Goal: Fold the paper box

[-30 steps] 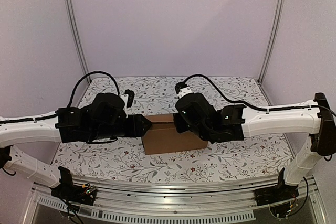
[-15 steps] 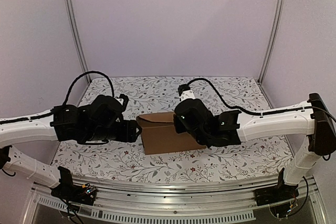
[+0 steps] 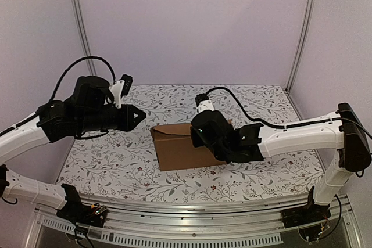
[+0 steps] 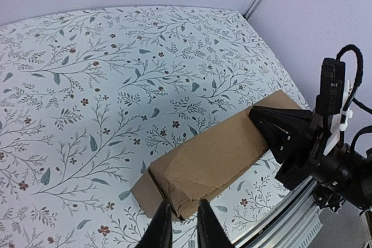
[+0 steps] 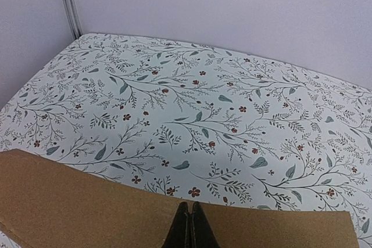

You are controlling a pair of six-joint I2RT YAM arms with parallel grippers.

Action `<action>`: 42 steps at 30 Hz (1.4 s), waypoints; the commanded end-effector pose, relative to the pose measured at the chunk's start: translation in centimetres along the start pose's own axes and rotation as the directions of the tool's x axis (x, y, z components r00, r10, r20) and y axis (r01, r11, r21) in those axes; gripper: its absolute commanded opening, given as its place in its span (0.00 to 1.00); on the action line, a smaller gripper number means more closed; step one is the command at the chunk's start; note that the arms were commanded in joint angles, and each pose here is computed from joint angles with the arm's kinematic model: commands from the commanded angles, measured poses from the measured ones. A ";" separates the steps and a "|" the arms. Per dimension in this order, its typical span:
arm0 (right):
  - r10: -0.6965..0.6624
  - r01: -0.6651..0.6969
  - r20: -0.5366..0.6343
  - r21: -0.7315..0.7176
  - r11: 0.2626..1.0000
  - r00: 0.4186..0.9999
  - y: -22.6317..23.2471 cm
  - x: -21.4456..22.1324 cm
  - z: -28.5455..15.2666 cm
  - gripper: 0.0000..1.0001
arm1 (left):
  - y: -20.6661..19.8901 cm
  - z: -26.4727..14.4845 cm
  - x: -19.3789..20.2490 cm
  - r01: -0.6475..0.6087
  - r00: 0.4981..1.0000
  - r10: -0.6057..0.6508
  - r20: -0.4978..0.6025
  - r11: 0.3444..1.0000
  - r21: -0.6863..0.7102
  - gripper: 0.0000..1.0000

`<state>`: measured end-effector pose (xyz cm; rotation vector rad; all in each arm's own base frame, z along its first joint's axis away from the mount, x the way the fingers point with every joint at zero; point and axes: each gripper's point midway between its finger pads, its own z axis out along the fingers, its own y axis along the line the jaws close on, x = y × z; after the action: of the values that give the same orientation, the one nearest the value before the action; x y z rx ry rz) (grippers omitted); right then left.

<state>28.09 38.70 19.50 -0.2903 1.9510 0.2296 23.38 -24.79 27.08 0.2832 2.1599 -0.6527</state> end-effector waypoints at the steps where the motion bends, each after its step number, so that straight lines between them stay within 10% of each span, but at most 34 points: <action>1: -0.195 0.193 -0.230 -0.033 0.981 0.953 -0.9 8.6 1.1 0.00 | -1.1 1.8 -1.2 -0.035 0.999 0.036 -0.005 0.990 0.136 0.11; 20: -0.203 0.197 -0.243 -0.048 0.979 0.949 -1.0 9.1 0.9 0.00 | 0.8 7.4 10.3 0.225 0.956 -0.139 -0.257 0.912 0.344 0.00; 34: -0.198 0.188 -0.247 -0.063 0.980 0.949 -0.5 9.1 1.0 0.00 | -3.1 3.5 1.3 0.065 0.998 -0.056 -0.033 0.879 0.472 0.02; 42: -0.199 0.191 -0.245 -0.056 0.980 0.949 -0.7 9.1 0.9 0.00 | -0.3 7.8 9.1 0.222 0.969 -0.147 -0.200 0.874 0.431 0.00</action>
<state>27.99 39.15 19.34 -0.3199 1.9543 0.2632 23.74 -30.12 24.18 0.4653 2.0054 -1.2618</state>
